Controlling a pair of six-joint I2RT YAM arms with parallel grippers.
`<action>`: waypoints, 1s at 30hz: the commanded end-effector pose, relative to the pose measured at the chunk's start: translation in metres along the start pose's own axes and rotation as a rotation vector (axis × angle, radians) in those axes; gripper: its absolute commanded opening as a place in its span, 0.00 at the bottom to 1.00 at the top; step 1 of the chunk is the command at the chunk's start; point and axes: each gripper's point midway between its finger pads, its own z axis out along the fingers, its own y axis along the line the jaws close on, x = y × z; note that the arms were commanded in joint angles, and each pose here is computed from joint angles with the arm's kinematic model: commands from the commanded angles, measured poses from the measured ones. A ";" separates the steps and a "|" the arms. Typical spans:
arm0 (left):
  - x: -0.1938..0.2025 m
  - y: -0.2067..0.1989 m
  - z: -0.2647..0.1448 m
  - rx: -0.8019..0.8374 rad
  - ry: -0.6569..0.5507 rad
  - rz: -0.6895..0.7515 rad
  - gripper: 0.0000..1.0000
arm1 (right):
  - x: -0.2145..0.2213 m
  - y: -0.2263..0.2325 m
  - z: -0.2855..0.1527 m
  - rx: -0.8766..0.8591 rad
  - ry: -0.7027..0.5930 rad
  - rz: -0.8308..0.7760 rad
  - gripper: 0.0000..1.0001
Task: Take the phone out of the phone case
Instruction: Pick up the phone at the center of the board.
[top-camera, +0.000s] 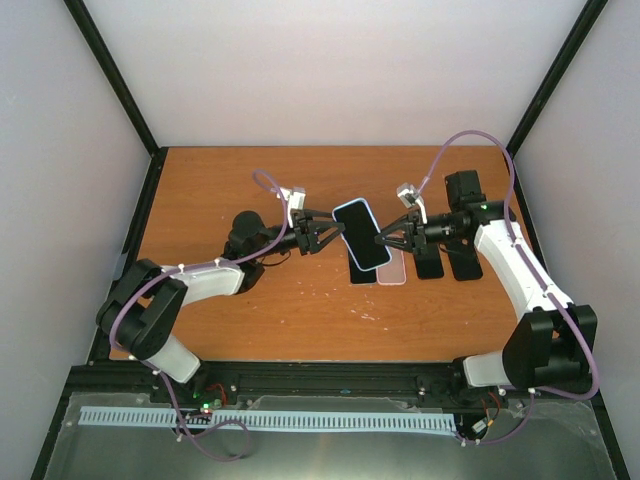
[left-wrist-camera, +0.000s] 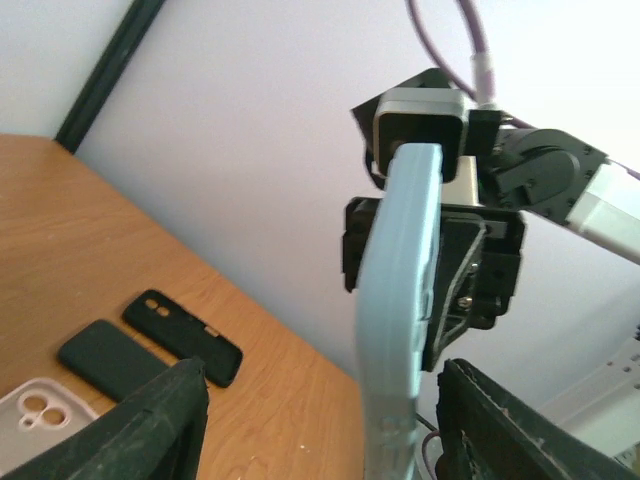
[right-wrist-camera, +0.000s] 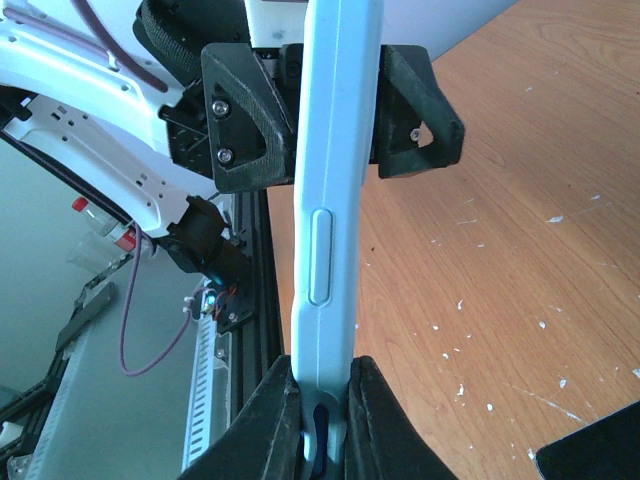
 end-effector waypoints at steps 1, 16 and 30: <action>-0.023 -0.037 0.007 0.171 -0.064 0.038 0.61 | -0.010 0.012 -0.003 -0.034 -0.046 -0.043 0.03; -0.015 -0.041 0.024 0.224 -0.021 0.049 0.19 | -0.010 0.010 -0.002 -0.042 -0.050 -0.029 0.04; -0.013 -0.051 0.021 0.217 0.040 0.120 0.00 | -0.013 0.015 -0.007 0.007 -0.041 -0.084 0.52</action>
